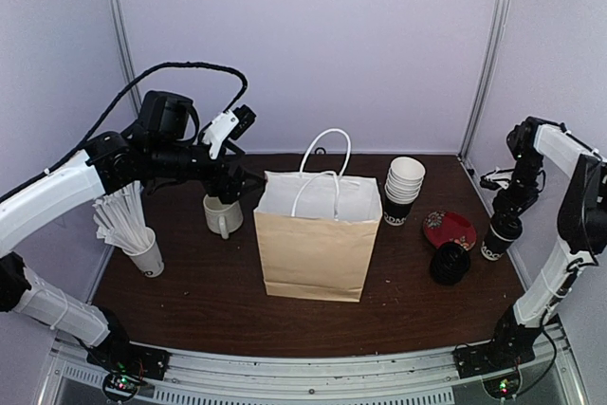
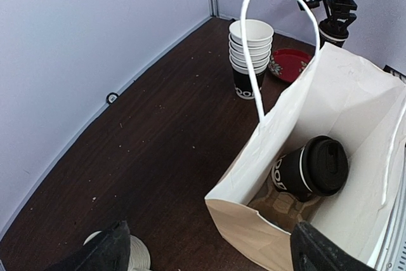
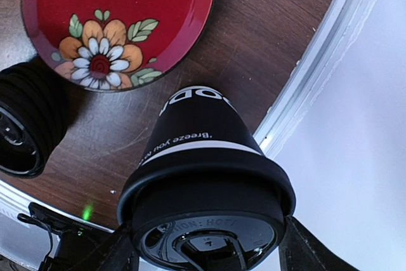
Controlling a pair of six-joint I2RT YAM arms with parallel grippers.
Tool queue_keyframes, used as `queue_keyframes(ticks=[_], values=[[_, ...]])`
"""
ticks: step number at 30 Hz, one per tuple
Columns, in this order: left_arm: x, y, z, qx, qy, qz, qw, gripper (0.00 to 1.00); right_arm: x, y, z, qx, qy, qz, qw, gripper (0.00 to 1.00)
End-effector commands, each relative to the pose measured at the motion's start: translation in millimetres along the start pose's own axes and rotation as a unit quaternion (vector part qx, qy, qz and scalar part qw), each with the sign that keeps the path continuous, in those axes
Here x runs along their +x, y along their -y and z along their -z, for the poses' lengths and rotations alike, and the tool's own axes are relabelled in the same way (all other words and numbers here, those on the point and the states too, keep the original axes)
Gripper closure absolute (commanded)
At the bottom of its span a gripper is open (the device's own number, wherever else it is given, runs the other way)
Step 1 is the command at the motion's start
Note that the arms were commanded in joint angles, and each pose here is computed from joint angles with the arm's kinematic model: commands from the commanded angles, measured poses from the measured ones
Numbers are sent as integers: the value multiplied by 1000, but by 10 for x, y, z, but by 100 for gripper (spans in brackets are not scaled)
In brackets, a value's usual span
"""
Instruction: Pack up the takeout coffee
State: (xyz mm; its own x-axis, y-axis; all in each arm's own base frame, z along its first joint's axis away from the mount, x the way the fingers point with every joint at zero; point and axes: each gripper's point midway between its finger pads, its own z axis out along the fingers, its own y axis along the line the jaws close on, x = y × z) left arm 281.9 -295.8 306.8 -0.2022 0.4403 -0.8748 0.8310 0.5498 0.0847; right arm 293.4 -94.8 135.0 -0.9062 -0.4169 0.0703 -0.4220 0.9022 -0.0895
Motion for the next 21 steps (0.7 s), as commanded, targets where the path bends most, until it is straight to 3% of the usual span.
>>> queue_keyframes(ticks=[1, 6, 11, 15, 21], values=[[-252, -11, 155, -2, 43, -13, 999, 9, 132, -103, 525, 17, 56, -15, 998, 33], [-387, -26, 260, -6, 44, -23, 999, 8, 201, -413, 1039, 13, 144, 3, 990, 33], [-500, -117, 409, -31, 30, -15, 999, 8, 312, -1105, 1307, -7, 191, 106, 976, 33], [-507, -238, 526, -68, 13, -7, 998, 8, 441, -1692, 1390, -64, 217, 212, 951, 33], [-443, -411, 603, -119, -12, 15, 993, 7, 657, -2326, 1322, -127, 206, 356, 903, 33]])
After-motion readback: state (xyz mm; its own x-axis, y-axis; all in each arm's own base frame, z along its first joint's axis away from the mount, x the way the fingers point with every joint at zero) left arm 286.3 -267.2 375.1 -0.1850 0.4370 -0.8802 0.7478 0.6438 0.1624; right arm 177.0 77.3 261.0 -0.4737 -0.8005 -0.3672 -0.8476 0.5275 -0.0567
